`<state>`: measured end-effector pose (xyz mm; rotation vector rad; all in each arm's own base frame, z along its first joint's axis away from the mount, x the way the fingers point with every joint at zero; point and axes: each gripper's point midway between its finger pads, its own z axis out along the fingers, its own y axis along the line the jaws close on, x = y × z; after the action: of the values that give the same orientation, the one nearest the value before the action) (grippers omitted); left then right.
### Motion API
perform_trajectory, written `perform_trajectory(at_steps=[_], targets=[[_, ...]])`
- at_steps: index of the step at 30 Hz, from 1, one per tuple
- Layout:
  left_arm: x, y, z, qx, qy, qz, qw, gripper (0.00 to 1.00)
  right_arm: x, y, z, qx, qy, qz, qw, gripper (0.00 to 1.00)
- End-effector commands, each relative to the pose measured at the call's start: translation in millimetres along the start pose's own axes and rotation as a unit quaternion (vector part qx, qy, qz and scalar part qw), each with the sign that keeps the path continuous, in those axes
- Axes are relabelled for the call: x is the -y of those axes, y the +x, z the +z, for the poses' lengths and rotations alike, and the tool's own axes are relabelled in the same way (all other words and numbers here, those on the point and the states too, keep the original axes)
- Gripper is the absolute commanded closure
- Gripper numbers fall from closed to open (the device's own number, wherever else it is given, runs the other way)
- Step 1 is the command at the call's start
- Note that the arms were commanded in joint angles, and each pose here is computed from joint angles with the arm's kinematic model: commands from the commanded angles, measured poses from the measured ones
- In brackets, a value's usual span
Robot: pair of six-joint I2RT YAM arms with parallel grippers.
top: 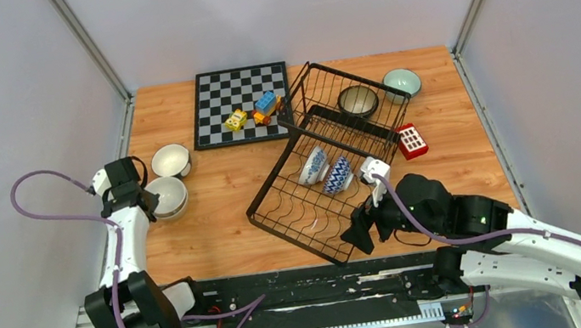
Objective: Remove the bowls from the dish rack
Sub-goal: Place the bowl with the bowl.
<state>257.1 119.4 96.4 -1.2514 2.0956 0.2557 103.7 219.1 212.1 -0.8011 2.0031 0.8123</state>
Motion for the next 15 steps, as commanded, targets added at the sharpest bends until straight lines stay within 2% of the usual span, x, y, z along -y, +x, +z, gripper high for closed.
perform_trajectory(at_steps=[1,6,15], targets=[[-3.2,-2.0,4.4,0.010,-0.006,-0.001,1.000,0.84,5.9,7.1,0.8,-0.008,0.012,-0.003,1.000,0.11],[1.0,-0.1,4.6,0.007,0.006,-0.007,1.000,0.99,6.0,8.6,1.5,-0.010,0.012,-0.001,1.000,0.11],[7.1,-1.1,-1.7,0.009,0.027,-0.017,0.999,1.00,4.3,8.7,4.2,-0.016,0.009,-0.002,1.000,0.11]])
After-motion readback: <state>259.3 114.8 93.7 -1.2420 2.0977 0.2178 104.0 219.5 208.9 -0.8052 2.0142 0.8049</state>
